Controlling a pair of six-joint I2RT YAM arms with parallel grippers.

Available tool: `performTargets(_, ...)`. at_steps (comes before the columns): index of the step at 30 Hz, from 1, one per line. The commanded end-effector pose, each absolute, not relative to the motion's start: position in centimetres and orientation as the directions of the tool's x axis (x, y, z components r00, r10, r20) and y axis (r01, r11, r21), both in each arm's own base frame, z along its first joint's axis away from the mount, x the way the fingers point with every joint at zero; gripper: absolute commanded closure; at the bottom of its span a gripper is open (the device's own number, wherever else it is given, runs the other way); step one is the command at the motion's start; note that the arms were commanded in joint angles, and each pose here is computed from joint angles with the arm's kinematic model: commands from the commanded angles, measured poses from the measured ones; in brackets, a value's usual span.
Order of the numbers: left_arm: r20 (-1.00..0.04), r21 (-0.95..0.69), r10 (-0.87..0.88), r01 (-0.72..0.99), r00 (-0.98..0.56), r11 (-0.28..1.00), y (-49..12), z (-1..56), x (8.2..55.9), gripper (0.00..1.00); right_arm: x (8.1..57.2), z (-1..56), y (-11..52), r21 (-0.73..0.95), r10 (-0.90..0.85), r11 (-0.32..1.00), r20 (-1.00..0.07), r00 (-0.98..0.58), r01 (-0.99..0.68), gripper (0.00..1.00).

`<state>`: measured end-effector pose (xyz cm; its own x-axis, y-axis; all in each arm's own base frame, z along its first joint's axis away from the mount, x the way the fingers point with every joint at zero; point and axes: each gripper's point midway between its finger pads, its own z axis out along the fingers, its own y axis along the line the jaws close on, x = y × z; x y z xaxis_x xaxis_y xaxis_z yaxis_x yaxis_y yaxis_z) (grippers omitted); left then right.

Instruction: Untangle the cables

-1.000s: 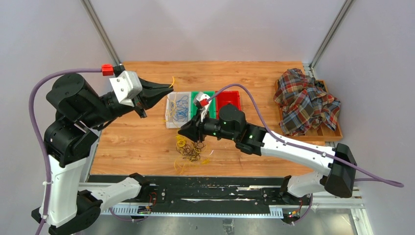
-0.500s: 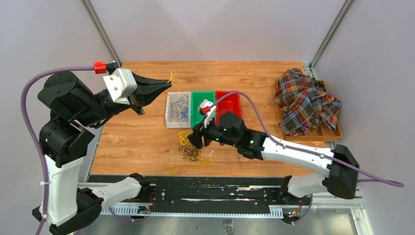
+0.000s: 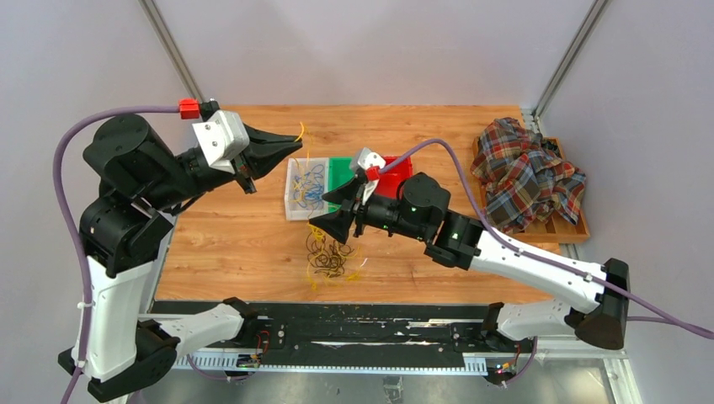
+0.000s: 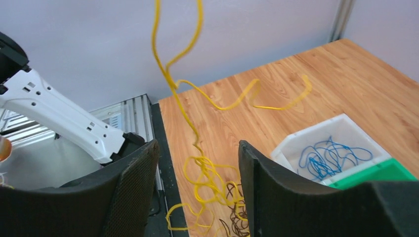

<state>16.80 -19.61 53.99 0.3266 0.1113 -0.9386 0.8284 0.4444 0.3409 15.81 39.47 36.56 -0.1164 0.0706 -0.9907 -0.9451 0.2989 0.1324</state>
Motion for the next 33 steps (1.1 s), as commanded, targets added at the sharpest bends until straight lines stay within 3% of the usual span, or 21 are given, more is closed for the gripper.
performTargets(1,-0.933,0.350,0.085,0.829,0.349,0.436,-19.8,55.1,16.5,1.00,14.2,37.5,41.4,0.115,0.070,0.197,-0.992,-0.104,-0.973,0.41)
performTargets(9,-0.929,0.356,0.070,0.825,0.364,0.438,-19.7,55.9,16.0,1.00,16.9,34.9,43.9,0.129,0.030,0.278,-0.992,-0.126,-0.952,0.63)
performTargets(14,-0.912,0.388,0.063,0.804,0.405,0.451,-19.2,57.3,15.7,1.00,17.8,28.9,44.5,0.177,-0.034,0.331,-0.979,-0.199,-0.927,0.74)
performTargets(25,-0.853,0.467,0.061,0.705,0.519,0.533,-17.8,61.7,16.0,1.00,19.0,16.6,43.2,0.231,-0.136,0.472,-0.934,-0.330,-0.851,0.82)
performTargets(33,-0.817,0.495,0.055,0.649,0.574,0.578,-16.9,64.1,15.7,1.00,19.4,13.0,42.0,0.237,-0.168,0.535,-0.911,-0.377,-0.811,0.87)
